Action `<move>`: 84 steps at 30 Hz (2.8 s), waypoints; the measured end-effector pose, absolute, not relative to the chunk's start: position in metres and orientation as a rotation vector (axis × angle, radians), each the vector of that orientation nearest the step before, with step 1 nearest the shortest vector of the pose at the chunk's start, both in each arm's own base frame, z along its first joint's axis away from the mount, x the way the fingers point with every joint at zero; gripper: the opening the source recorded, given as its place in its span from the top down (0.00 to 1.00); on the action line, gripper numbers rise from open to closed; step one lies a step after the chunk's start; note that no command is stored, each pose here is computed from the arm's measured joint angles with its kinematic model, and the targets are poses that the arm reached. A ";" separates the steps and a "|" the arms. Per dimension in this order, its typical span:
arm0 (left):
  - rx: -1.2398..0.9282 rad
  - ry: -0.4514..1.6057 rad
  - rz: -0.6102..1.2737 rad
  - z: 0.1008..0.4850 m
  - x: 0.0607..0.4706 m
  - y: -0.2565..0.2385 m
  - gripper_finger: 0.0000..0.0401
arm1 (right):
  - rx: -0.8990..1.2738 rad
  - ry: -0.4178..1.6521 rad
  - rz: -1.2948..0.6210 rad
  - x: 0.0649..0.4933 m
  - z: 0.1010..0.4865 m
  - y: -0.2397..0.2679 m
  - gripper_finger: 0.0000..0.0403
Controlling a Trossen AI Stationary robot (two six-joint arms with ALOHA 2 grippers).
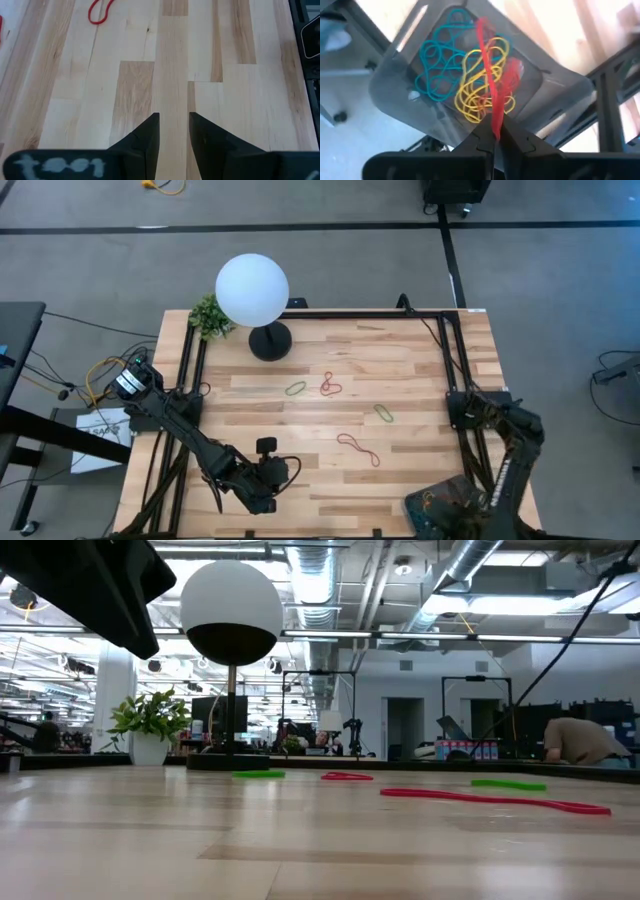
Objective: Pick and place items into bin
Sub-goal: Put the red rubber band into the black bin
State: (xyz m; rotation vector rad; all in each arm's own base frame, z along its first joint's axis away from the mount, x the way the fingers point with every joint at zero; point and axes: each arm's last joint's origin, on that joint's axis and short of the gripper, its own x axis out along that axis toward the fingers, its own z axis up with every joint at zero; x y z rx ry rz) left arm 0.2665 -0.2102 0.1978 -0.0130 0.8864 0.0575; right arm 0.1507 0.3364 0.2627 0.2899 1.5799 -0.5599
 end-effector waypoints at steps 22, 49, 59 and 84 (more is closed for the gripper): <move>-0.003 0.880 0.063 0.198 0.267 -0.210 0.76 | 0.425 1.578 -0.848 0.111 0.222 0.288 0.94; 0.015 0.768 0.196 0.201 0.272 -0.204 0.76 | 0.214 0.754 -0.686 0.135 0.187 0.298 0.81; -0.033 0.690 0.282 0.207 0.303 -0.172 0.76 | 0.017 0.715 -0.831 0.140 0.162 0.293 0.81; -0.362 0.641 0.363 0.195 0.352 0.060 0.76 | 0.257 0.696 -0.542 0.175 0.270 0.286 0.81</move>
